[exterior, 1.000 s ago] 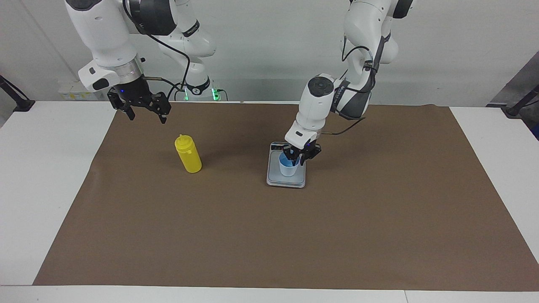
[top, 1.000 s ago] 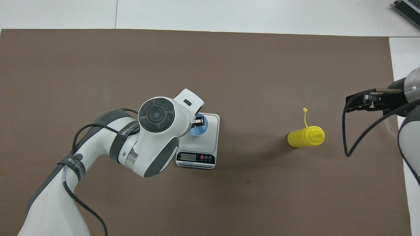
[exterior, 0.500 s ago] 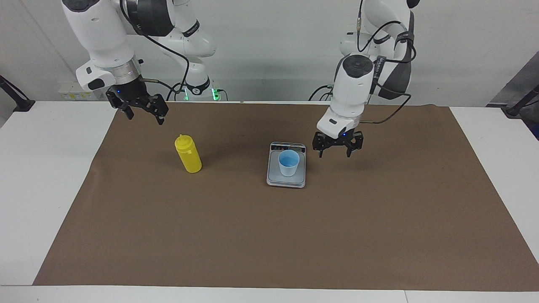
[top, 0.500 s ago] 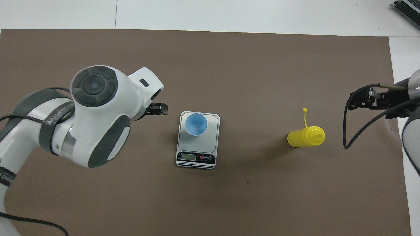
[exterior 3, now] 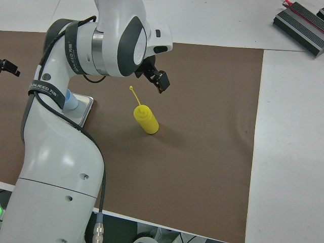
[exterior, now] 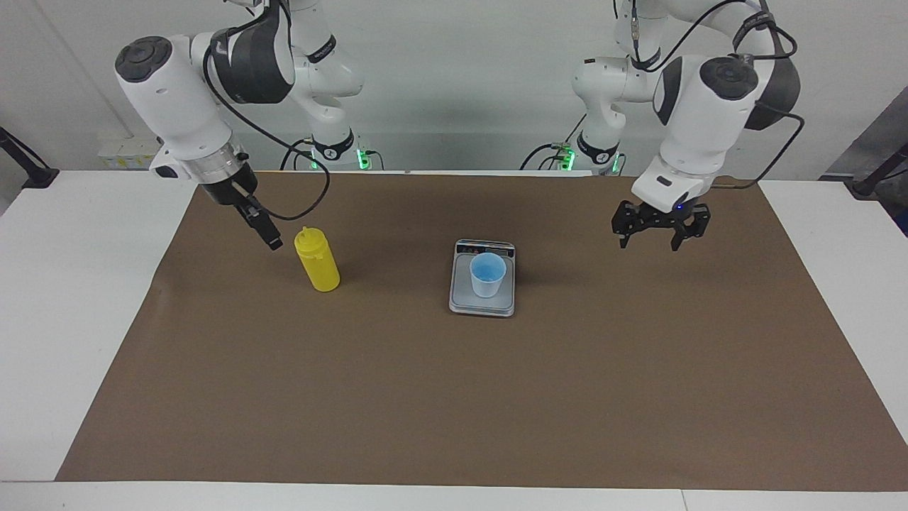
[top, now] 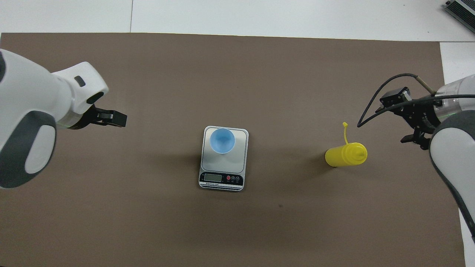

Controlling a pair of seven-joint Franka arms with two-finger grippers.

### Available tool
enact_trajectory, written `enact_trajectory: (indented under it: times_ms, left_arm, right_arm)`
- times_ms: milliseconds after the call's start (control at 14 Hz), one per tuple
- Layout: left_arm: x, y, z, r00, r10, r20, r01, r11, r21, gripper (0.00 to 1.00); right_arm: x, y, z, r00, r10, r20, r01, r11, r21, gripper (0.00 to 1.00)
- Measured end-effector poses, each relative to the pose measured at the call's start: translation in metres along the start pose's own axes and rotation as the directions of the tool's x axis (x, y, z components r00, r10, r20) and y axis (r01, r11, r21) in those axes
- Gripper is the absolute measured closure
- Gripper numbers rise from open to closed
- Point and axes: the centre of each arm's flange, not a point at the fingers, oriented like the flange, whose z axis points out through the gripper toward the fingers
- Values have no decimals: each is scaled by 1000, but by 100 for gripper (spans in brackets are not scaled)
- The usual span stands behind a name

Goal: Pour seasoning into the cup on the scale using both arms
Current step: 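Release the cup and withdraw the left gripper while the right gripper reaches out, then grasp the yellow squeeze bottle with the right gripper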

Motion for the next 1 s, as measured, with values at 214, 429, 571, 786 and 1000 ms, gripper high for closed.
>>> enact_trajectory:
  times_ms: [214,429,571,786,1000]
  left_arm:
    - [-14,-24,-37,1000,2,25,-2,1000,-3,0]
    - [-21,-36,-74,1000,-3,31,4,999,-41,0]
    - [-22,-50,-80,1000,-25,20,26,995,-93,0]
    - [-23,-61,-80,1000,-14,17,16,994,-104,0]
    - [-24,-64,-80,999,-11,33,14,995,-100,0]
  right_arm:
    - [37,24,42,965,222,138,-223,975,-11,0]
    - [43,38,92,897,353,266,-355,934,-42,0]
    - [42,50,121,854,409,323,-416,908,-48,0]
    - [40,67,157,795,476,376,-493,868,-55,0]
    - [35,79,182,748,519,414,-549,834,-54,0]
